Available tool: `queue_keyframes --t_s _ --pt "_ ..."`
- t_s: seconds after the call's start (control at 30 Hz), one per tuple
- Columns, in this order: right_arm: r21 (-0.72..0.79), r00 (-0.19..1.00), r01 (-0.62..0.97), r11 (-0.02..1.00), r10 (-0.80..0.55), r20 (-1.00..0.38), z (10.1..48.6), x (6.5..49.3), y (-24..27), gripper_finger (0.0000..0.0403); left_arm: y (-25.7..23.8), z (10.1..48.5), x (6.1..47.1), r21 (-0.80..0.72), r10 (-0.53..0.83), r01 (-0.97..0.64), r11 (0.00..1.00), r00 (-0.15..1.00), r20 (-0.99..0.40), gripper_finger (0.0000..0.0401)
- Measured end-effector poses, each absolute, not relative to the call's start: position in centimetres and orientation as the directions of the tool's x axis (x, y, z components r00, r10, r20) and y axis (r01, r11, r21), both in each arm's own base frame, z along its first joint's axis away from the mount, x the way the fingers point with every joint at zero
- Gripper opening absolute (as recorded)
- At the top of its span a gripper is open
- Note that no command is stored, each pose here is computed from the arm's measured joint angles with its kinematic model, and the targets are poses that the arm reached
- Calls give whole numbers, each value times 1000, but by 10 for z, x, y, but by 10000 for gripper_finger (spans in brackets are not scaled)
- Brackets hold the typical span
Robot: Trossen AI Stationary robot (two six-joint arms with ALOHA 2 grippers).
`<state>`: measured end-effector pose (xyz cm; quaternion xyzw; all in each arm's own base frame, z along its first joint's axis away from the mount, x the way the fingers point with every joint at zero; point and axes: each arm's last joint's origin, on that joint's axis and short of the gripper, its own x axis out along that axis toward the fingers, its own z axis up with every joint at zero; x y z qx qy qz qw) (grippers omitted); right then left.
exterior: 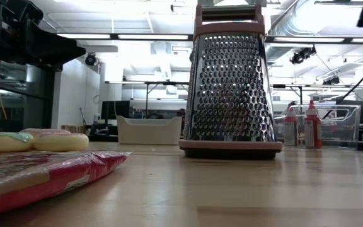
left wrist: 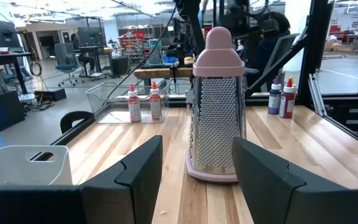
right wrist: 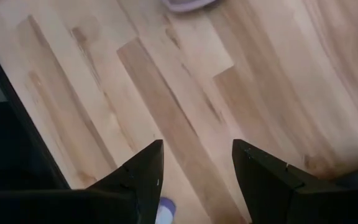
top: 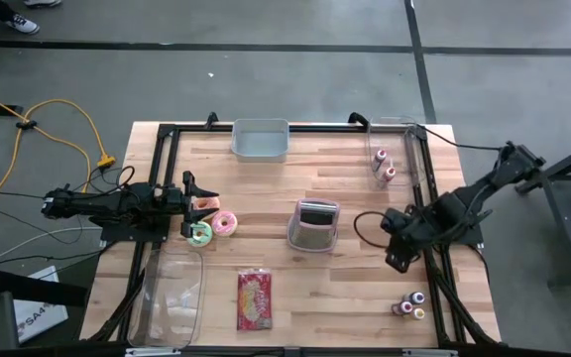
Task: Pick & Place Food Item
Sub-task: Put the red food coloring into the right transparent bin
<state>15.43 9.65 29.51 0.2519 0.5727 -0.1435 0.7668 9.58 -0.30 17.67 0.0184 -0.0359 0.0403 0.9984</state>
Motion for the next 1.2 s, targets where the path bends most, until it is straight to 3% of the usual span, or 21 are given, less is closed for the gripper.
queue_keyframes --t_s 0.5,0.9,1.2 --pt "169 210 458 873 78 -975 274 145 147 179 -3 177 96 34 79 -81 996 994 73 188" --pt "191 209 416 889 111 -972 269 128 174 179 -3 177 96 34 79 -81 996 994 73 188" --pt "194 219 389 901 114 -969 286 127 175 179 -3 177 96 34 79 -82 996 994 73 188"
